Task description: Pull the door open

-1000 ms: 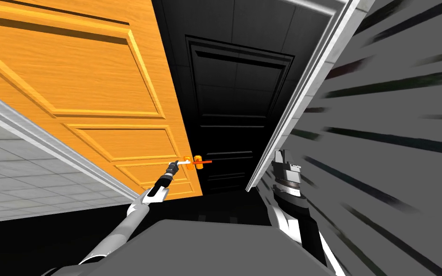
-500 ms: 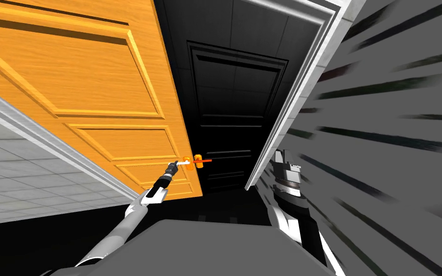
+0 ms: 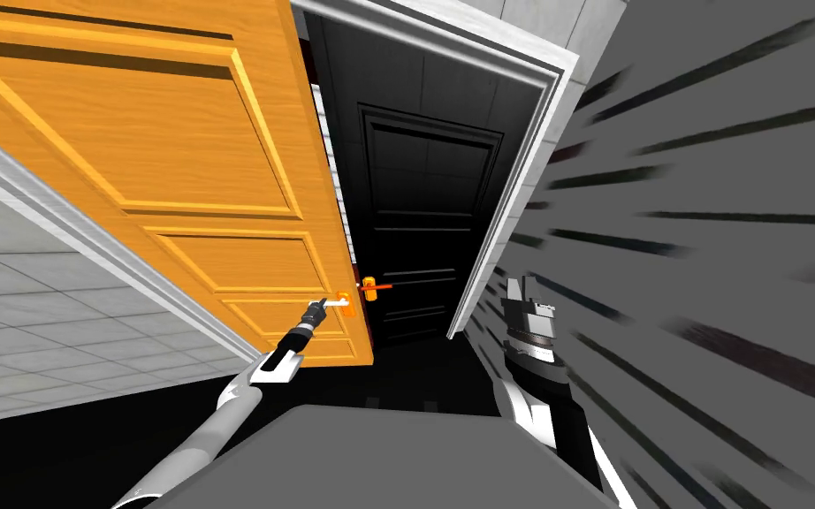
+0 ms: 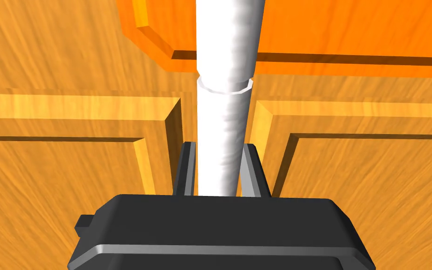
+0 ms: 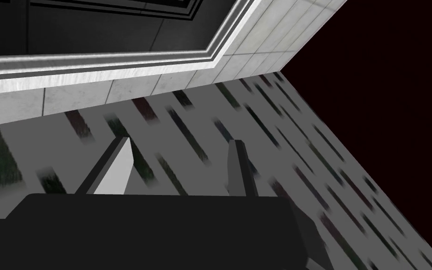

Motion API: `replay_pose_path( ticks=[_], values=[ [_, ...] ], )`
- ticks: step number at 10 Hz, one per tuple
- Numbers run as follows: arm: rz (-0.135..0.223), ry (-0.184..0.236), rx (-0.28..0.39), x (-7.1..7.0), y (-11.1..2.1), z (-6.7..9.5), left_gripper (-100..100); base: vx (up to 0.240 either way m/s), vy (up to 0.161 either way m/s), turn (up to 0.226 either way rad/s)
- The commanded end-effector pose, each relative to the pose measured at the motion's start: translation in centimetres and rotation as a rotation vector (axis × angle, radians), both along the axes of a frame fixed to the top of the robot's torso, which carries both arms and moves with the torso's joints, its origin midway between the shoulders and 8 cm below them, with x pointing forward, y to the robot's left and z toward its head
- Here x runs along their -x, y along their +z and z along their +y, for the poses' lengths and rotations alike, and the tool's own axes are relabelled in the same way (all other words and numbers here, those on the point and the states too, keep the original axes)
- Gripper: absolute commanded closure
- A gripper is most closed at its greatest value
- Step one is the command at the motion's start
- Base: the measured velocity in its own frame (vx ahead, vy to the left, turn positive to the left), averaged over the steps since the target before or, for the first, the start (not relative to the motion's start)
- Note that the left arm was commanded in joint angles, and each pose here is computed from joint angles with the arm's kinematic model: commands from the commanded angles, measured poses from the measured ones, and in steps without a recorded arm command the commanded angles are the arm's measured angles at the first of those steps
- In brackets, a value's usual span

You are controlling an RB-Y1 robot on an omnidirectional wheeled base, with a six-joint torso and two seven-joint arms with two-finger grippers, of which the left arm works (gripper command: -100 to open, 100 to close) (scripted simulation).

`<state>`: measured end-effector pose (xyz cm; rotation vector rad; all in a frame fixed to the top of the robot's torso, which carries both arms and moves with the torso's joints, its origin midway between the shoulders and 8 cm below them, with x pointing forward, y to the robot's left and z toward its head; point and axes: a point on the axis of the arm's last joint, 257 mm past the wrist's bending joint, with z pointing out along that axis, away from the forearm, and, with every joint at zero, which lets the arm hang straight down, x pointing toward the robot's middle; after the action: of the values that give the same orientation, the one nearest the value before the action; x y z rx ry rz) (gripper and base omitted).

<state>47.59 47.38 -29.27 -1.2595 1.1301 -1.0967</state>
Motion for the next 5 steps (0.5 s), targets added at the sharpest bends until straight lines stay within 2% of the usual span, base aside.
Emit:
replay_pose_path(
  ticks=[1, 4, 5],
  values=[
    [-0.004, -0.038, 0.006, 0.4, 0.0, -1.1, 100, -0.22, 0.087, -0.172],
    [-0.008, -0.088, 0.016, 0.8, 0.0, -2.7, 100, -0.186, 0.08, -0.129],
    [-0.002, -0.066, 0.008, 0.9, -0.1, -1.5, 100, -0.072, 0.039, -0.007]
  ],
)
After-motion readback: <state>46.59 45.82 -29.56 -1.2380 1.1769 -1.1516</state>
